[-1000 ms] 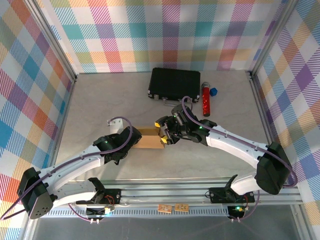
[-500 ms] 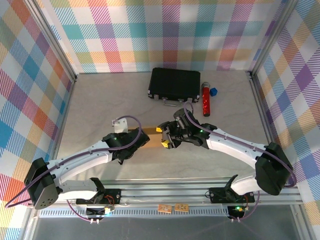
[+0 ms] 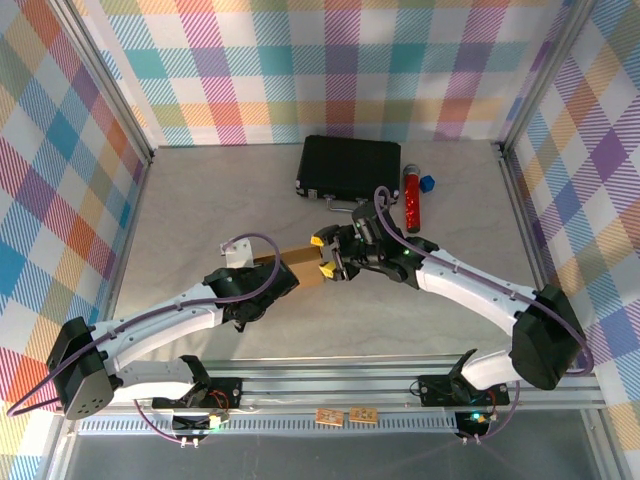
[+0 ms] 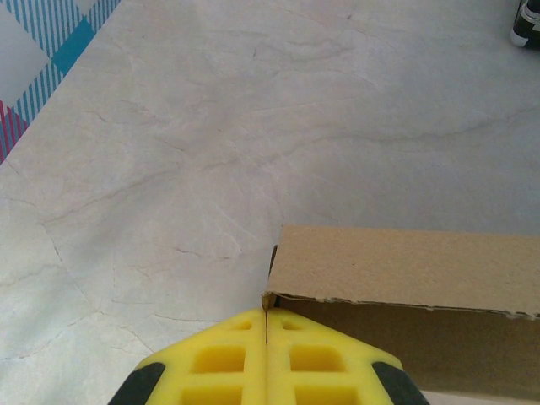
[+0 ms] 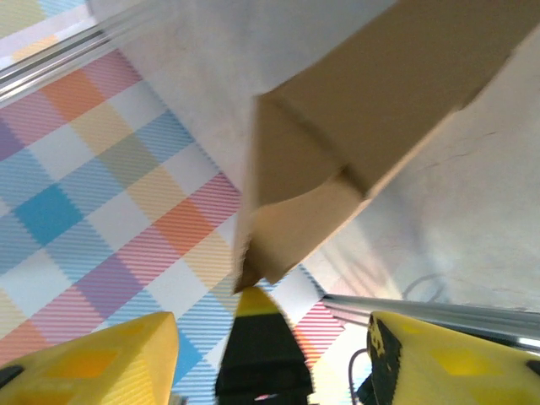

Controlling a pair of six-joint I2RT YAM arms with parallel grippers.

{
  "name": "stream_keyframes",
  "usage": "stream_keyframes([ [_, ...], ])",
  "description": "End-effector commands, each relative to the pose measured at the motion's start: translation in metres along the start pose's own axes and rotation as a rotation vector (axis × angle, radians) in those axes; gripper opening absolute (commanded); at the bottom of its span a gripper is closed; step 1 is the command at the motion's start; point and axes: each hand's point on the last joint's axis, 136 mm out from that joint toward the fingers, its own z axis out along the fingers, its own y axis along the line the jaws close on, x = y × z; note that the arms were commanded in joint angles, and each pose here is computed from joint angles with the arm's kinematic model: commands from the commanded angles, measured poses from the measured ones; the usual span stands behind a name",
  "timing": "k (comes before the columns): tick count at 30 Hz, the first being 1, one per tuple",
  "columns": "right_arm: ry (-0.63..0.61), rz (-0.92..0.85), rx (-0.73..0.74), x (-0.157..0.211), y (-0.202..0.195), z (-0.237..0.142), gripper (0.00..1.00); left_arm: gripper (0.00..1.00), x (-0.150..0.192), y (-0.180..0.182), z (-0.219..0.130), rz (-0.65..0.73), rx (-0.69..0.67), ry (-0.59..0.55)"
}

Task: Fold the paper box

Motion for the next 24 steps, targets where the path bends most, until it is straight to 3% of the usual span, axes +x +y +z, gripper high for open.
stream_keyframes([
  [1,0.012,0.009,-0.022,0.001,0.005,0.001,0.64,0.0,0.003,0.007,-0.002,0.013,-0.017,-0.004],
  [16,-0.005,0.089,0.048,-0.021,-0.028,0.027,0.61,0.0,0.001,0.007,-0.003,0.019,-0.022,-0.01],
  [24,0.001,0.031,-0.009,-0.018,0.006,0.021,0.57,0.0,-0.001,0.008,-0.004,0.042,-0.027,-0.017],
])
